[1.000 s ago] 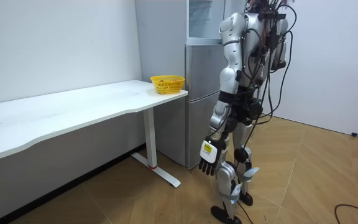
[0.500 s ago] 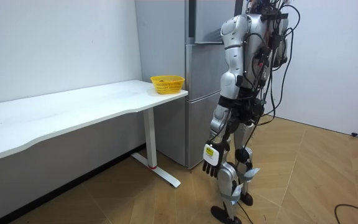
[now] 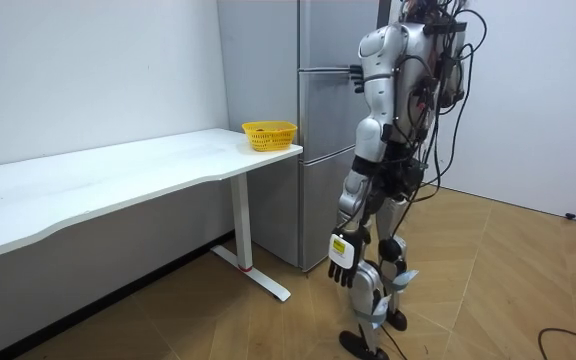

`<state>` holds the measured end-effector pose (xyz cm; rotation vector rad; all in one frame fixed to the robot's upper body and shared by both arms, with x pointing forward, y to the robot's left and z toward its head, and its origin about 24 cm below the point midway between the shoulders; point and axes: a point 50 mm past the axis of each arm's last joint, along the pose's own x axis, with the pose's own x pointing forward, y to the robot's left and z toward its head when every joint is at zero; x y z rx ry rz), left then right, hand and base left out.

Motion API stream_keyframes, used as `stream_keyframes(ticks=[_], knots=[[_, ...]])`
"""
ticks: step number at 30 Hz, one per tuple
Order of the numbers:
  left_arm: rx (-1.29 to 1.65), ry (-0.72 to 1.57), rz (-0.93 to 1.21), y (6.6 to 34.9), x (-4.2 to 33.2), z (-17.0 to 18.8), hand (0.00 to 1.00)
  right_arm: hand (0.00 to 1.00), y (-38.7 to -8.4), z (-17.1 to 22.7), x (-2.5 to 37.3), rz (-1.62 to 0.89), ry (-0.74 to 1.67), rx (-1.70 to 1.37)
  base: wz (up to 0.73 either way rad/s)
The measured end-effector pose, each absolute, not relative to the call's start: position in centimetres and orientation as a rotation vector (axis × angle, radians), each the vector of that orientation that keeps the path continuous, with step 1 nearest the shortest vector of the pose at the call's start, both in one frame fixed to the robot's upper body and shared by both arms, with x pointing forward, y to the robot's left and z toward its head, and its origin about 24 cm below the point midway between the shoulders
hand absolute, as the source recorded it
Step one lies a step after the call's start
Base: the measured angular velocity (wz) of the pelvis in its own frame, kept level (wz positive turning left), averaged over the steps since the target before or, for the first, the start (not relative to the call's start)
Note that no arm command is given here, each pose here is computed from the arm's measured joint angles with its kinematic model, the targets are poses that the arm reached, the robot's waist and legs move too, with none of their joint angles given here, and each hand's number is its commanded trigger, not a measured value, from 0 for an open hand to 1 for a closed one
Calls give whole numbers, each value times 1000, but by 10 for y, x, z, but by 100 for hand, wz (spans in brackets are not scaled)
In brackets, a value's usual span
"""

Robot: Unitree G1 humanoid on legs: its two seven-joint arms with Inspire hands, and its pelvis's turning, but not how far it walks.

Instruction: Retrieve from the upper fridge

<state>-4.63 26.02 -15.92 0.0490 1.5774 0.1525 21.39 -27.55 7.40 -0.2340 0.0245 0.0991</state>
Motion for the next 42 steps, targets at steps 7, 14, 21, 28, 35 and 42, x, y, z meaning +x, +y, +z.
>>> stream_keyframes(ticks=[7, 14, 21, 28, 35, 42], knots=[[77, 1585, 119, 261, -41, -159, 0, 0, -260, 10, 192, 251, 394, -243, 2], [62, 1554, 193, 265, -40, -159, 0, 0, -277, 40, 200, 136, 271, -279, 2], [39, 1569, 236, 266, -48, -157, 0, 0, -312, 58, 191, -133, 189, -275, 1], [47, 1598, 275, 267, -52, -157, 0, 0, -337, -58, 113, -347, 718, -71, 3], [55, 1620, 273, 265, -52, -157, 0, 0, -313, -137, -20, -441, 1378, 90, 6], [39, 1634, 265, 257, -52, -160, 0, 0, -278, -154, -55, -462, 1589, 190, 0]])
